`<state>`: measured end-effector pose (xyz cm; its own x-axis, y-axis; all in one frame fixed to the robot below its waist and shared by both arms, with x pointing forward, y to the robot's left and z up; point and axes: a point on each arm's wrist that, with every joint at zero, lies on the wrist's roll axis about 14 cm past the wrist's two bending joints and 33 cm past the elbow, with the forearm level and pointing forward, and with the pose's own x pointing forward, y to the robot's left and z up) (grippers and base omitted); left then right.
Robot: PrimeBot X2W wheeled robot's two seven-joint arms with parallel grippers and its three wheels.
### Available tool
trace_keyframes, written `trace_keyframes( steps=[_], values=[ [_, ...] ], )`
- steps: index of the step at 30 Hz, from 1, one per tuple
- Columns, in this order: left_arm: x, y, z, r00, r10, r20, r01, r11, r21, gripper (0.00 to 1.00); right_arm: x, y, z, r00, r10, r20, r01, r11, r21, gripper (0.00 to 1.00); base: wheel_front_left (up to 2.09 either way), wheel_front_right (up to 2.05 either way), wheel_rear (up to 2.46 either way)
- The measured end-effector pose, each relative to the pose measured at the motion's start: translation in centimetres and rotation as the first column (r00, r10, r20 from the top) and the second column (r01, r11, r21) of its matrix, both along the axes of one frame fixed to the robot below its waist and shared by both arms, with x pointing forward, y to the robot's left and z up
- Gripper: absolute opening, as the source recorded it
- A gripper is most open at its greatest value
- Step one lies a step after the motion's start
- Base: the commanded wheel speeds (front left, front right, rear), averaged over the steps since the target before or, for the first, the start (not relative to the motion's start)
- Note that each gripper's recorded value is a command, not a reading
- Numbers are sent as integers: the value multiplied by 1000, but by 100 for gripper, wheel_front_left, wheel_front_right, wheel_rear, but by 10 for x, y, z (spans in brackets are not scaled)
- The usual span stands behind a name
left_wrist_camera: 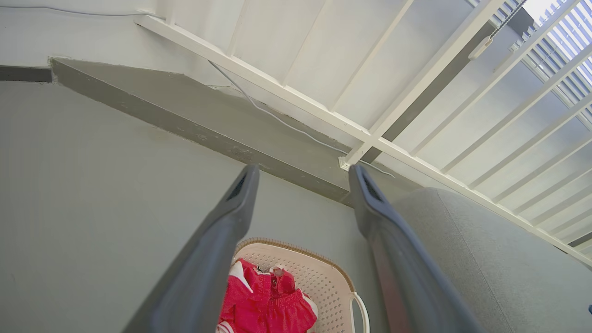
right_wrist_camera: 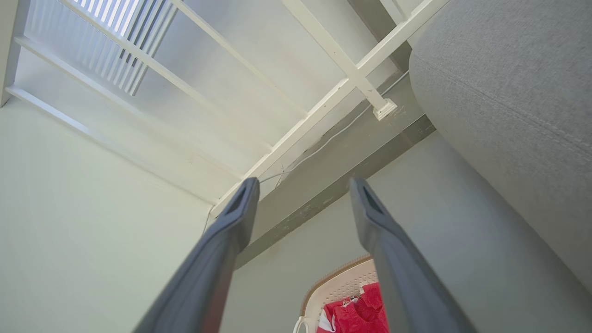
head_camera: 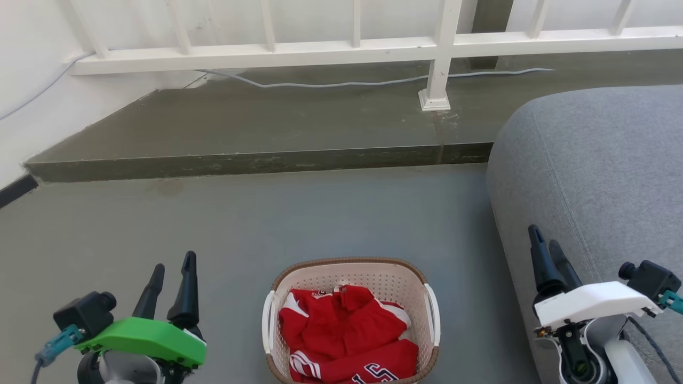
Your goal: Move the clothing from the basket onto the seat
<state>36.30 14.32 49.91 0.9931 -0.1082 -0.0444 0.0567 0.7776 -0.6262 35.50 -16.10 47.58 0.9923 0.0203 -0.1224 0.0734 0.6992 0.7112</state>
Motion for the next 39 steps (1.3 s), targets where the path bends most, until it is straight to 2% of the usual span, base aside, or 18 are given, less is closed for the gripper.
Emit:
trace_keyframes(
  steps=[7, 17, 28, 39],
  values=[
    [-4, -5, 0, 1000, -11, 17, 9, 996, 85, 100, -1, 4, 3, 1000, 14, 17, -13, 996, -86, 100, 0, 0, 0],
    [-8, -12, 8, 997, -30, 74, 12, 970, 242, 100, -4, 13, 12, 997, 43, 60, -29, 974, -224, 100, 0, 0, 0],
    [-15, -17, 17, 989, -51, 139, -5, 926, 378, 100, -9, 19, 22, 991, 73, 111, -26, 926, -377, 100, 0, 0, 0],
    [-22, -18, 25, 977, -71, 199, -42, 860, 509, 100, -15, 28, 33, 980, 110, 165, -11, 861, -508, 100, 0, 0, 0]
  ],
)
